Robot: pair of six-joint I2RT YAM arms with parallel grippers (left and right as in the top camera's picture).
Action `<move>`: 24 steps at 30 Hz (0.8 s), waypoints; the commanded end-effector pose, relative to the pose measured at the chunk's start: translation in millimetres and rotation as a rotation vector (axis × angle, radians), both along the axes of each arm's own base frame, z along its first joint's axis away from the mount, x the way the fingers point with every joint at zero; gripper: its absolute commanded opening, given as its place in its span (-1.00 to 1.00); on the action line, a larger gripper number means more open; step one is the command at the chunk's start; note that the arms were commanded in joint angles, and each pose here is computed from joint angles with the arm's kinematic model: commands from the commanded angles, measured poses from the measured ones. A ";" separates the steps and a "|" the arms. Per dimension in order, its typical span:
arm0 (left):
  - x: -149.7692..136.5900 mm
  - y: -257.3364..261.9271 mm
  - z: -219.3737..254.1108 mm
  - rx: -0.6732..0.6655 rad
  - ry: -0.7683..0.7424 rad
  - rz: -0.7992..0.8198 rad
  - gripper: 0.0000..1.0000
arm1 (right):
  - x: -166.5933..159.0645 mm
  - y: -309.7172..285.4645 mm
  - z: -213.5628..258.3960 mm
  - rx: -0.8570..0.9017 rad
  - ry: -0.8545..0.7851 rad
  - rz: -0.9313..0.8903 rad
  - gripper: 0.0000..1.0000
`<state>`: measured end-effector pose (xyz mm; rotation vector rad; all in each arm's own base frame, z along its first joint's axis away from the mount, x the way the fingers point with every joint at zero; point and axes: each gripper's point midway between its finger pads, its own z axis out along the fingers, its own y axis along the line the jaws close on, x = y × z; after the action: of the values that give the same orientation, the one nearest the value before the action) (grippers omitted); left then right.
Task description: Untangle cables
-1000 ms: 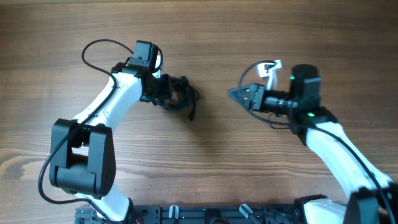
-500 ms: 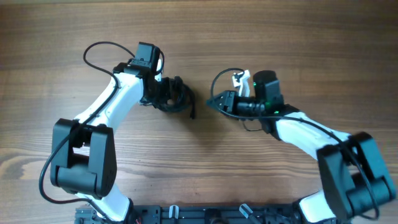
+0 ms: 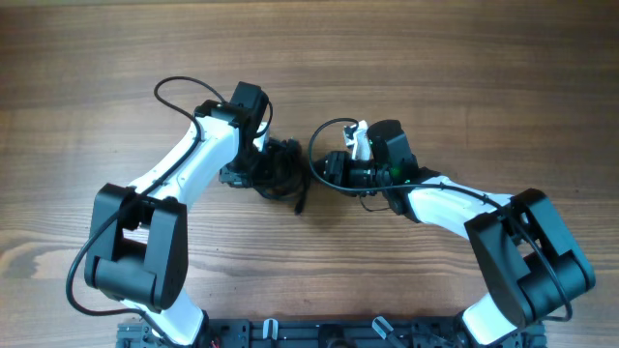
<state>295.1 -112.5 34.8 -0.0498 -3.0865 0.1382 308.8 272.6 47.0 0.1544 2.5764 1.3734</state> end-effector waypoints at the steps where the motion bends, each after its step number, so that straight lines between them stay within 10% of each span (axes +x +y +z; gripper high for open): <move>1: 1.1 20.2 -7.2 0.120 -0.009 0.035 -0.20 | 10.9 -5.5 -10.1 -0.055 -0.004 -0.061 -0.10; 7: 16.5 17.3 3.6 0.110 -0.055 0.032 0.40 | 11.9 -6.2 -10.4 -0.069 -0.036 -0.046 -0.28; 15: 63.3 1.6 76.2 0.052 -0.205 0.044 0.43 | 13.2 -5.6 -9.0 -0.068 -0.055 -0.038 -0.54; 24: 70.0 -25.2 60.9 -0.043 -0.235 0.016 -0.42 | 18.4 -16.0 -13.1 -0.087 -0.040 -0.072 -0.29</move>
<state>373.1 -127.3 114.4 -0.0032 -3.3438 0.1782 319.4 264.6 41.1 0.1686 2.5561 1.2676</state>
